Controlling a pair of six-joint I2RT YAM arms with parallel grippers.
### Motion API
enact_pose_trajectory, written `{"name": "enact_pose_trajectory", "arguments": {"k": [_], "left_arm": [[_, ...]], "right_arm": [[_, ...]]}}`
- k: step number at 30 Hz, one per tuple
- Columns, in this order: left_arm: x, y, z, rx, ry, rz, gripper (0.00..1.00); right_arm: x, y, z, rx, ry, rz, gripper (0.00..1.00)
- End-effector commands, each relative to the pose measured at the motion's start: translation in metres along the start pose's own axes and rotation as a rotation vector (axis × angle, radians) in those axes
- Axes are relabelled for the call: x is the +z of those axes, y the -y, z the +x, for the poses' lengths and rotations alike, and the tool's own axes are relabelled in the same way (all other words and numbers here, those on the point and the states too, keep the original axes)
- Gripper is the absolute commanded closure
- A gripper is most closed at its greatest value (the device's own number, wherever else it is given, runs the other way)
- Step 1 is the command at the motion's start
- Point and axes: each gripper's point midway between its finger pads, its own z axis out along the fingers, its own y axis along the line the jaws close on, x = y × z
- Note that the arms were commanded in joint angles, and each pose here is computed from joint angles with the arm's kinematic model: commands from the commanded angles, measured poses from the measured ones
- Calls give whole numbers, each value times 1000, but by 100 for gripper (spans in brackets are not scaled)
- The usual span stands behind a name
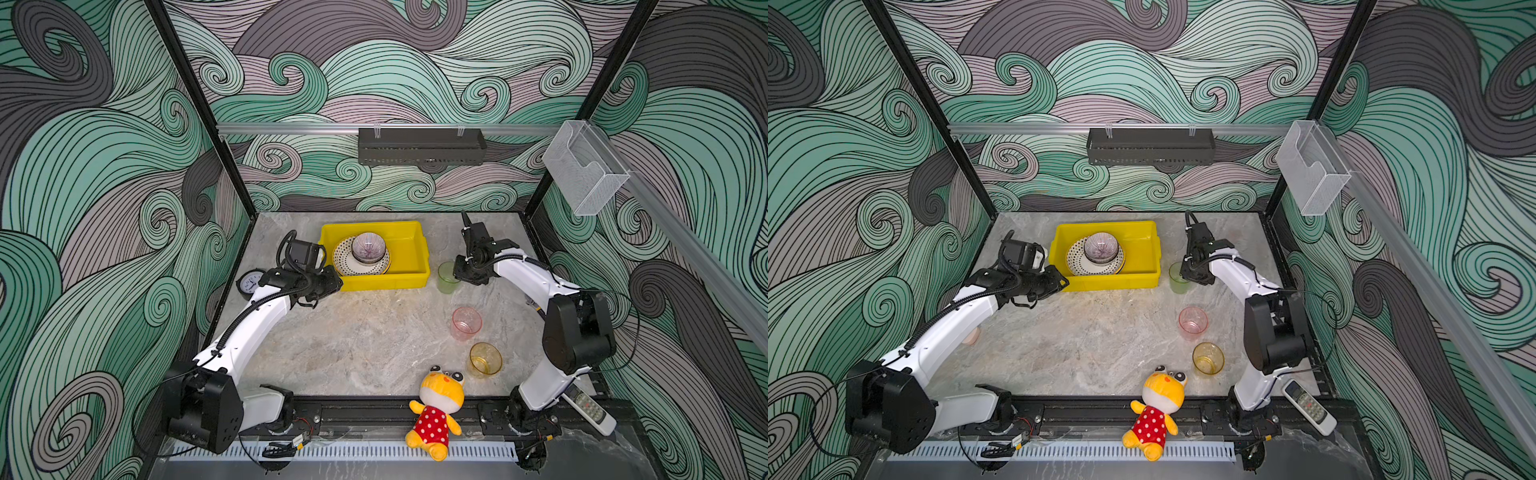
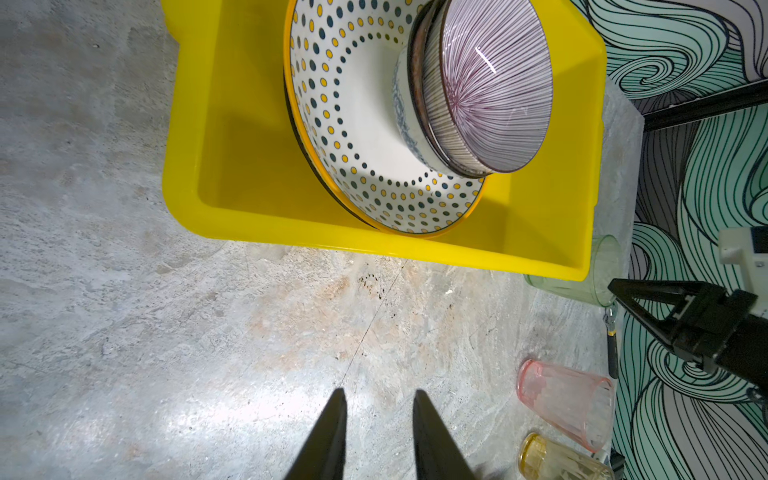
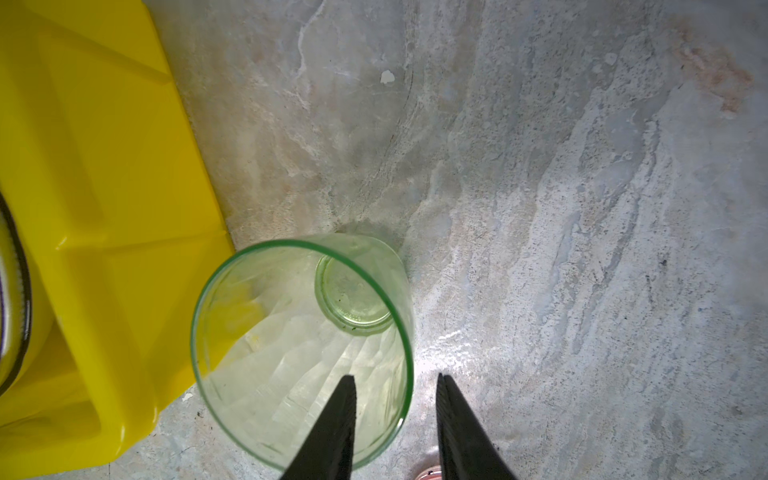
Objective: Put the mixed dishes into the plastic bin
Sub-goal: 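Lower the right gripper and grasp the green glass rim, then lift the green glass with the right gripper and lower it into the bin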
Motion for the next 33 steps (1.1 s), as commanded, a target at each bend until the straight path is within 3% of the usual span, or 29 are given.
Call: {"name": "enact_pose_trajectory", "arguments": {"k": [1, 13, 19, 33], "left_arm": [[-6, 0, -8, -12, 16, -16, 69], [-3, 3, -10, -15, 3, -16, 69], [-8, 3, -12, -6, 15, -21, 69], [-12, 3, -10, 4, 27, -13, 69]], "right_arm": [[-1, -3, -10, 5, 13, -9, 67], [11, 1, -5, 2, -18, 10, 83], [6, -1, -8, -1, -10, 5, 100], [-32, -3, -16, -5, 53, -18, 100]]}}
